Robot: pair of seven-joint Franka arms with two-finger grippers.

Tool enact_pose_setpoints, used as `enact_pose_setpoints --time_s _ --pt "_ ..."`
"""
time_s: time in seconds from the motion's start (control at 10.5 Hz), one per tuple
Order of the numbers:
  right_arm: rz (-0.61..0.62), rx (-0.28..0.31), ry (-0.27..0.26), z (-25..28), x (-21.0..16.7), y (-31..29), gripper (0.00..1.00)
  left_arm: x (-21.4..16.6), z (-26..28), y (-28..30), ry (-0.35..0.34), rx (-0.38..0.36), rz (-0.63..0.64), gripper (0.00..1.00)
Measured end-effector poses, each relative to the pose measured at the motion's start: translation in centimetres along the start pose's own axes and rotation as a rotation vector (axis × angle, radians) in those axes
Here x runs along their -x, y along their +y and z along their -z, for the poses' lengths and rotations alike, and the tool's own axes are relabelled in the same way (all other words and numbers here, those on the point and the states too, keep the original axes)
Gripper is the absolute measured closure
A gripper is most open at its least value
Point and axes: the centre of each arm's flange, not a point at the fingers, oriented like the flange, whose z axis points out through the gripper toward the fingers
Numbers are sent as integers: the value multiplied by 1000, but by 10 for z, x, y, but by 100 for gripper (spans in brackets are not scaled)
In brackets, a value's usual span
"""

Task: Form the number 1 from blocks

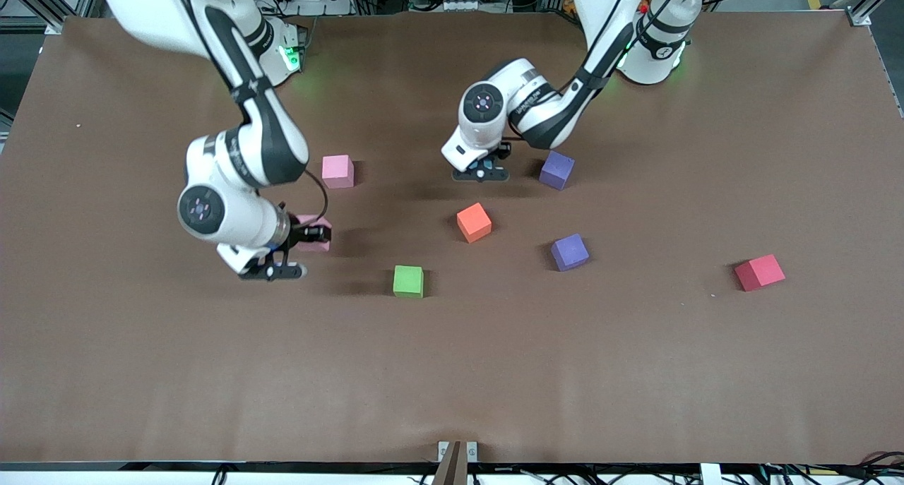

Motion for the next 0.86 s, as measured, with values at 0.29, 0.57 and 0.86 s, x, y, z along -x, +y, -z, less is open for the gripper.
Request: enact_pose_setpoints --time_s 0.29,0.57,0.86 --pt "-28 3 -6 -4 44 -5 37 41 -2 26 -20 -1 16 43" --pt "-36 3 -21 -3 75 0 37 67 -12 38 -29 -21 -28 44" --pt "-41 17 -60 -18 89 7 37 84 -20 45 -34 -36 -60 44"
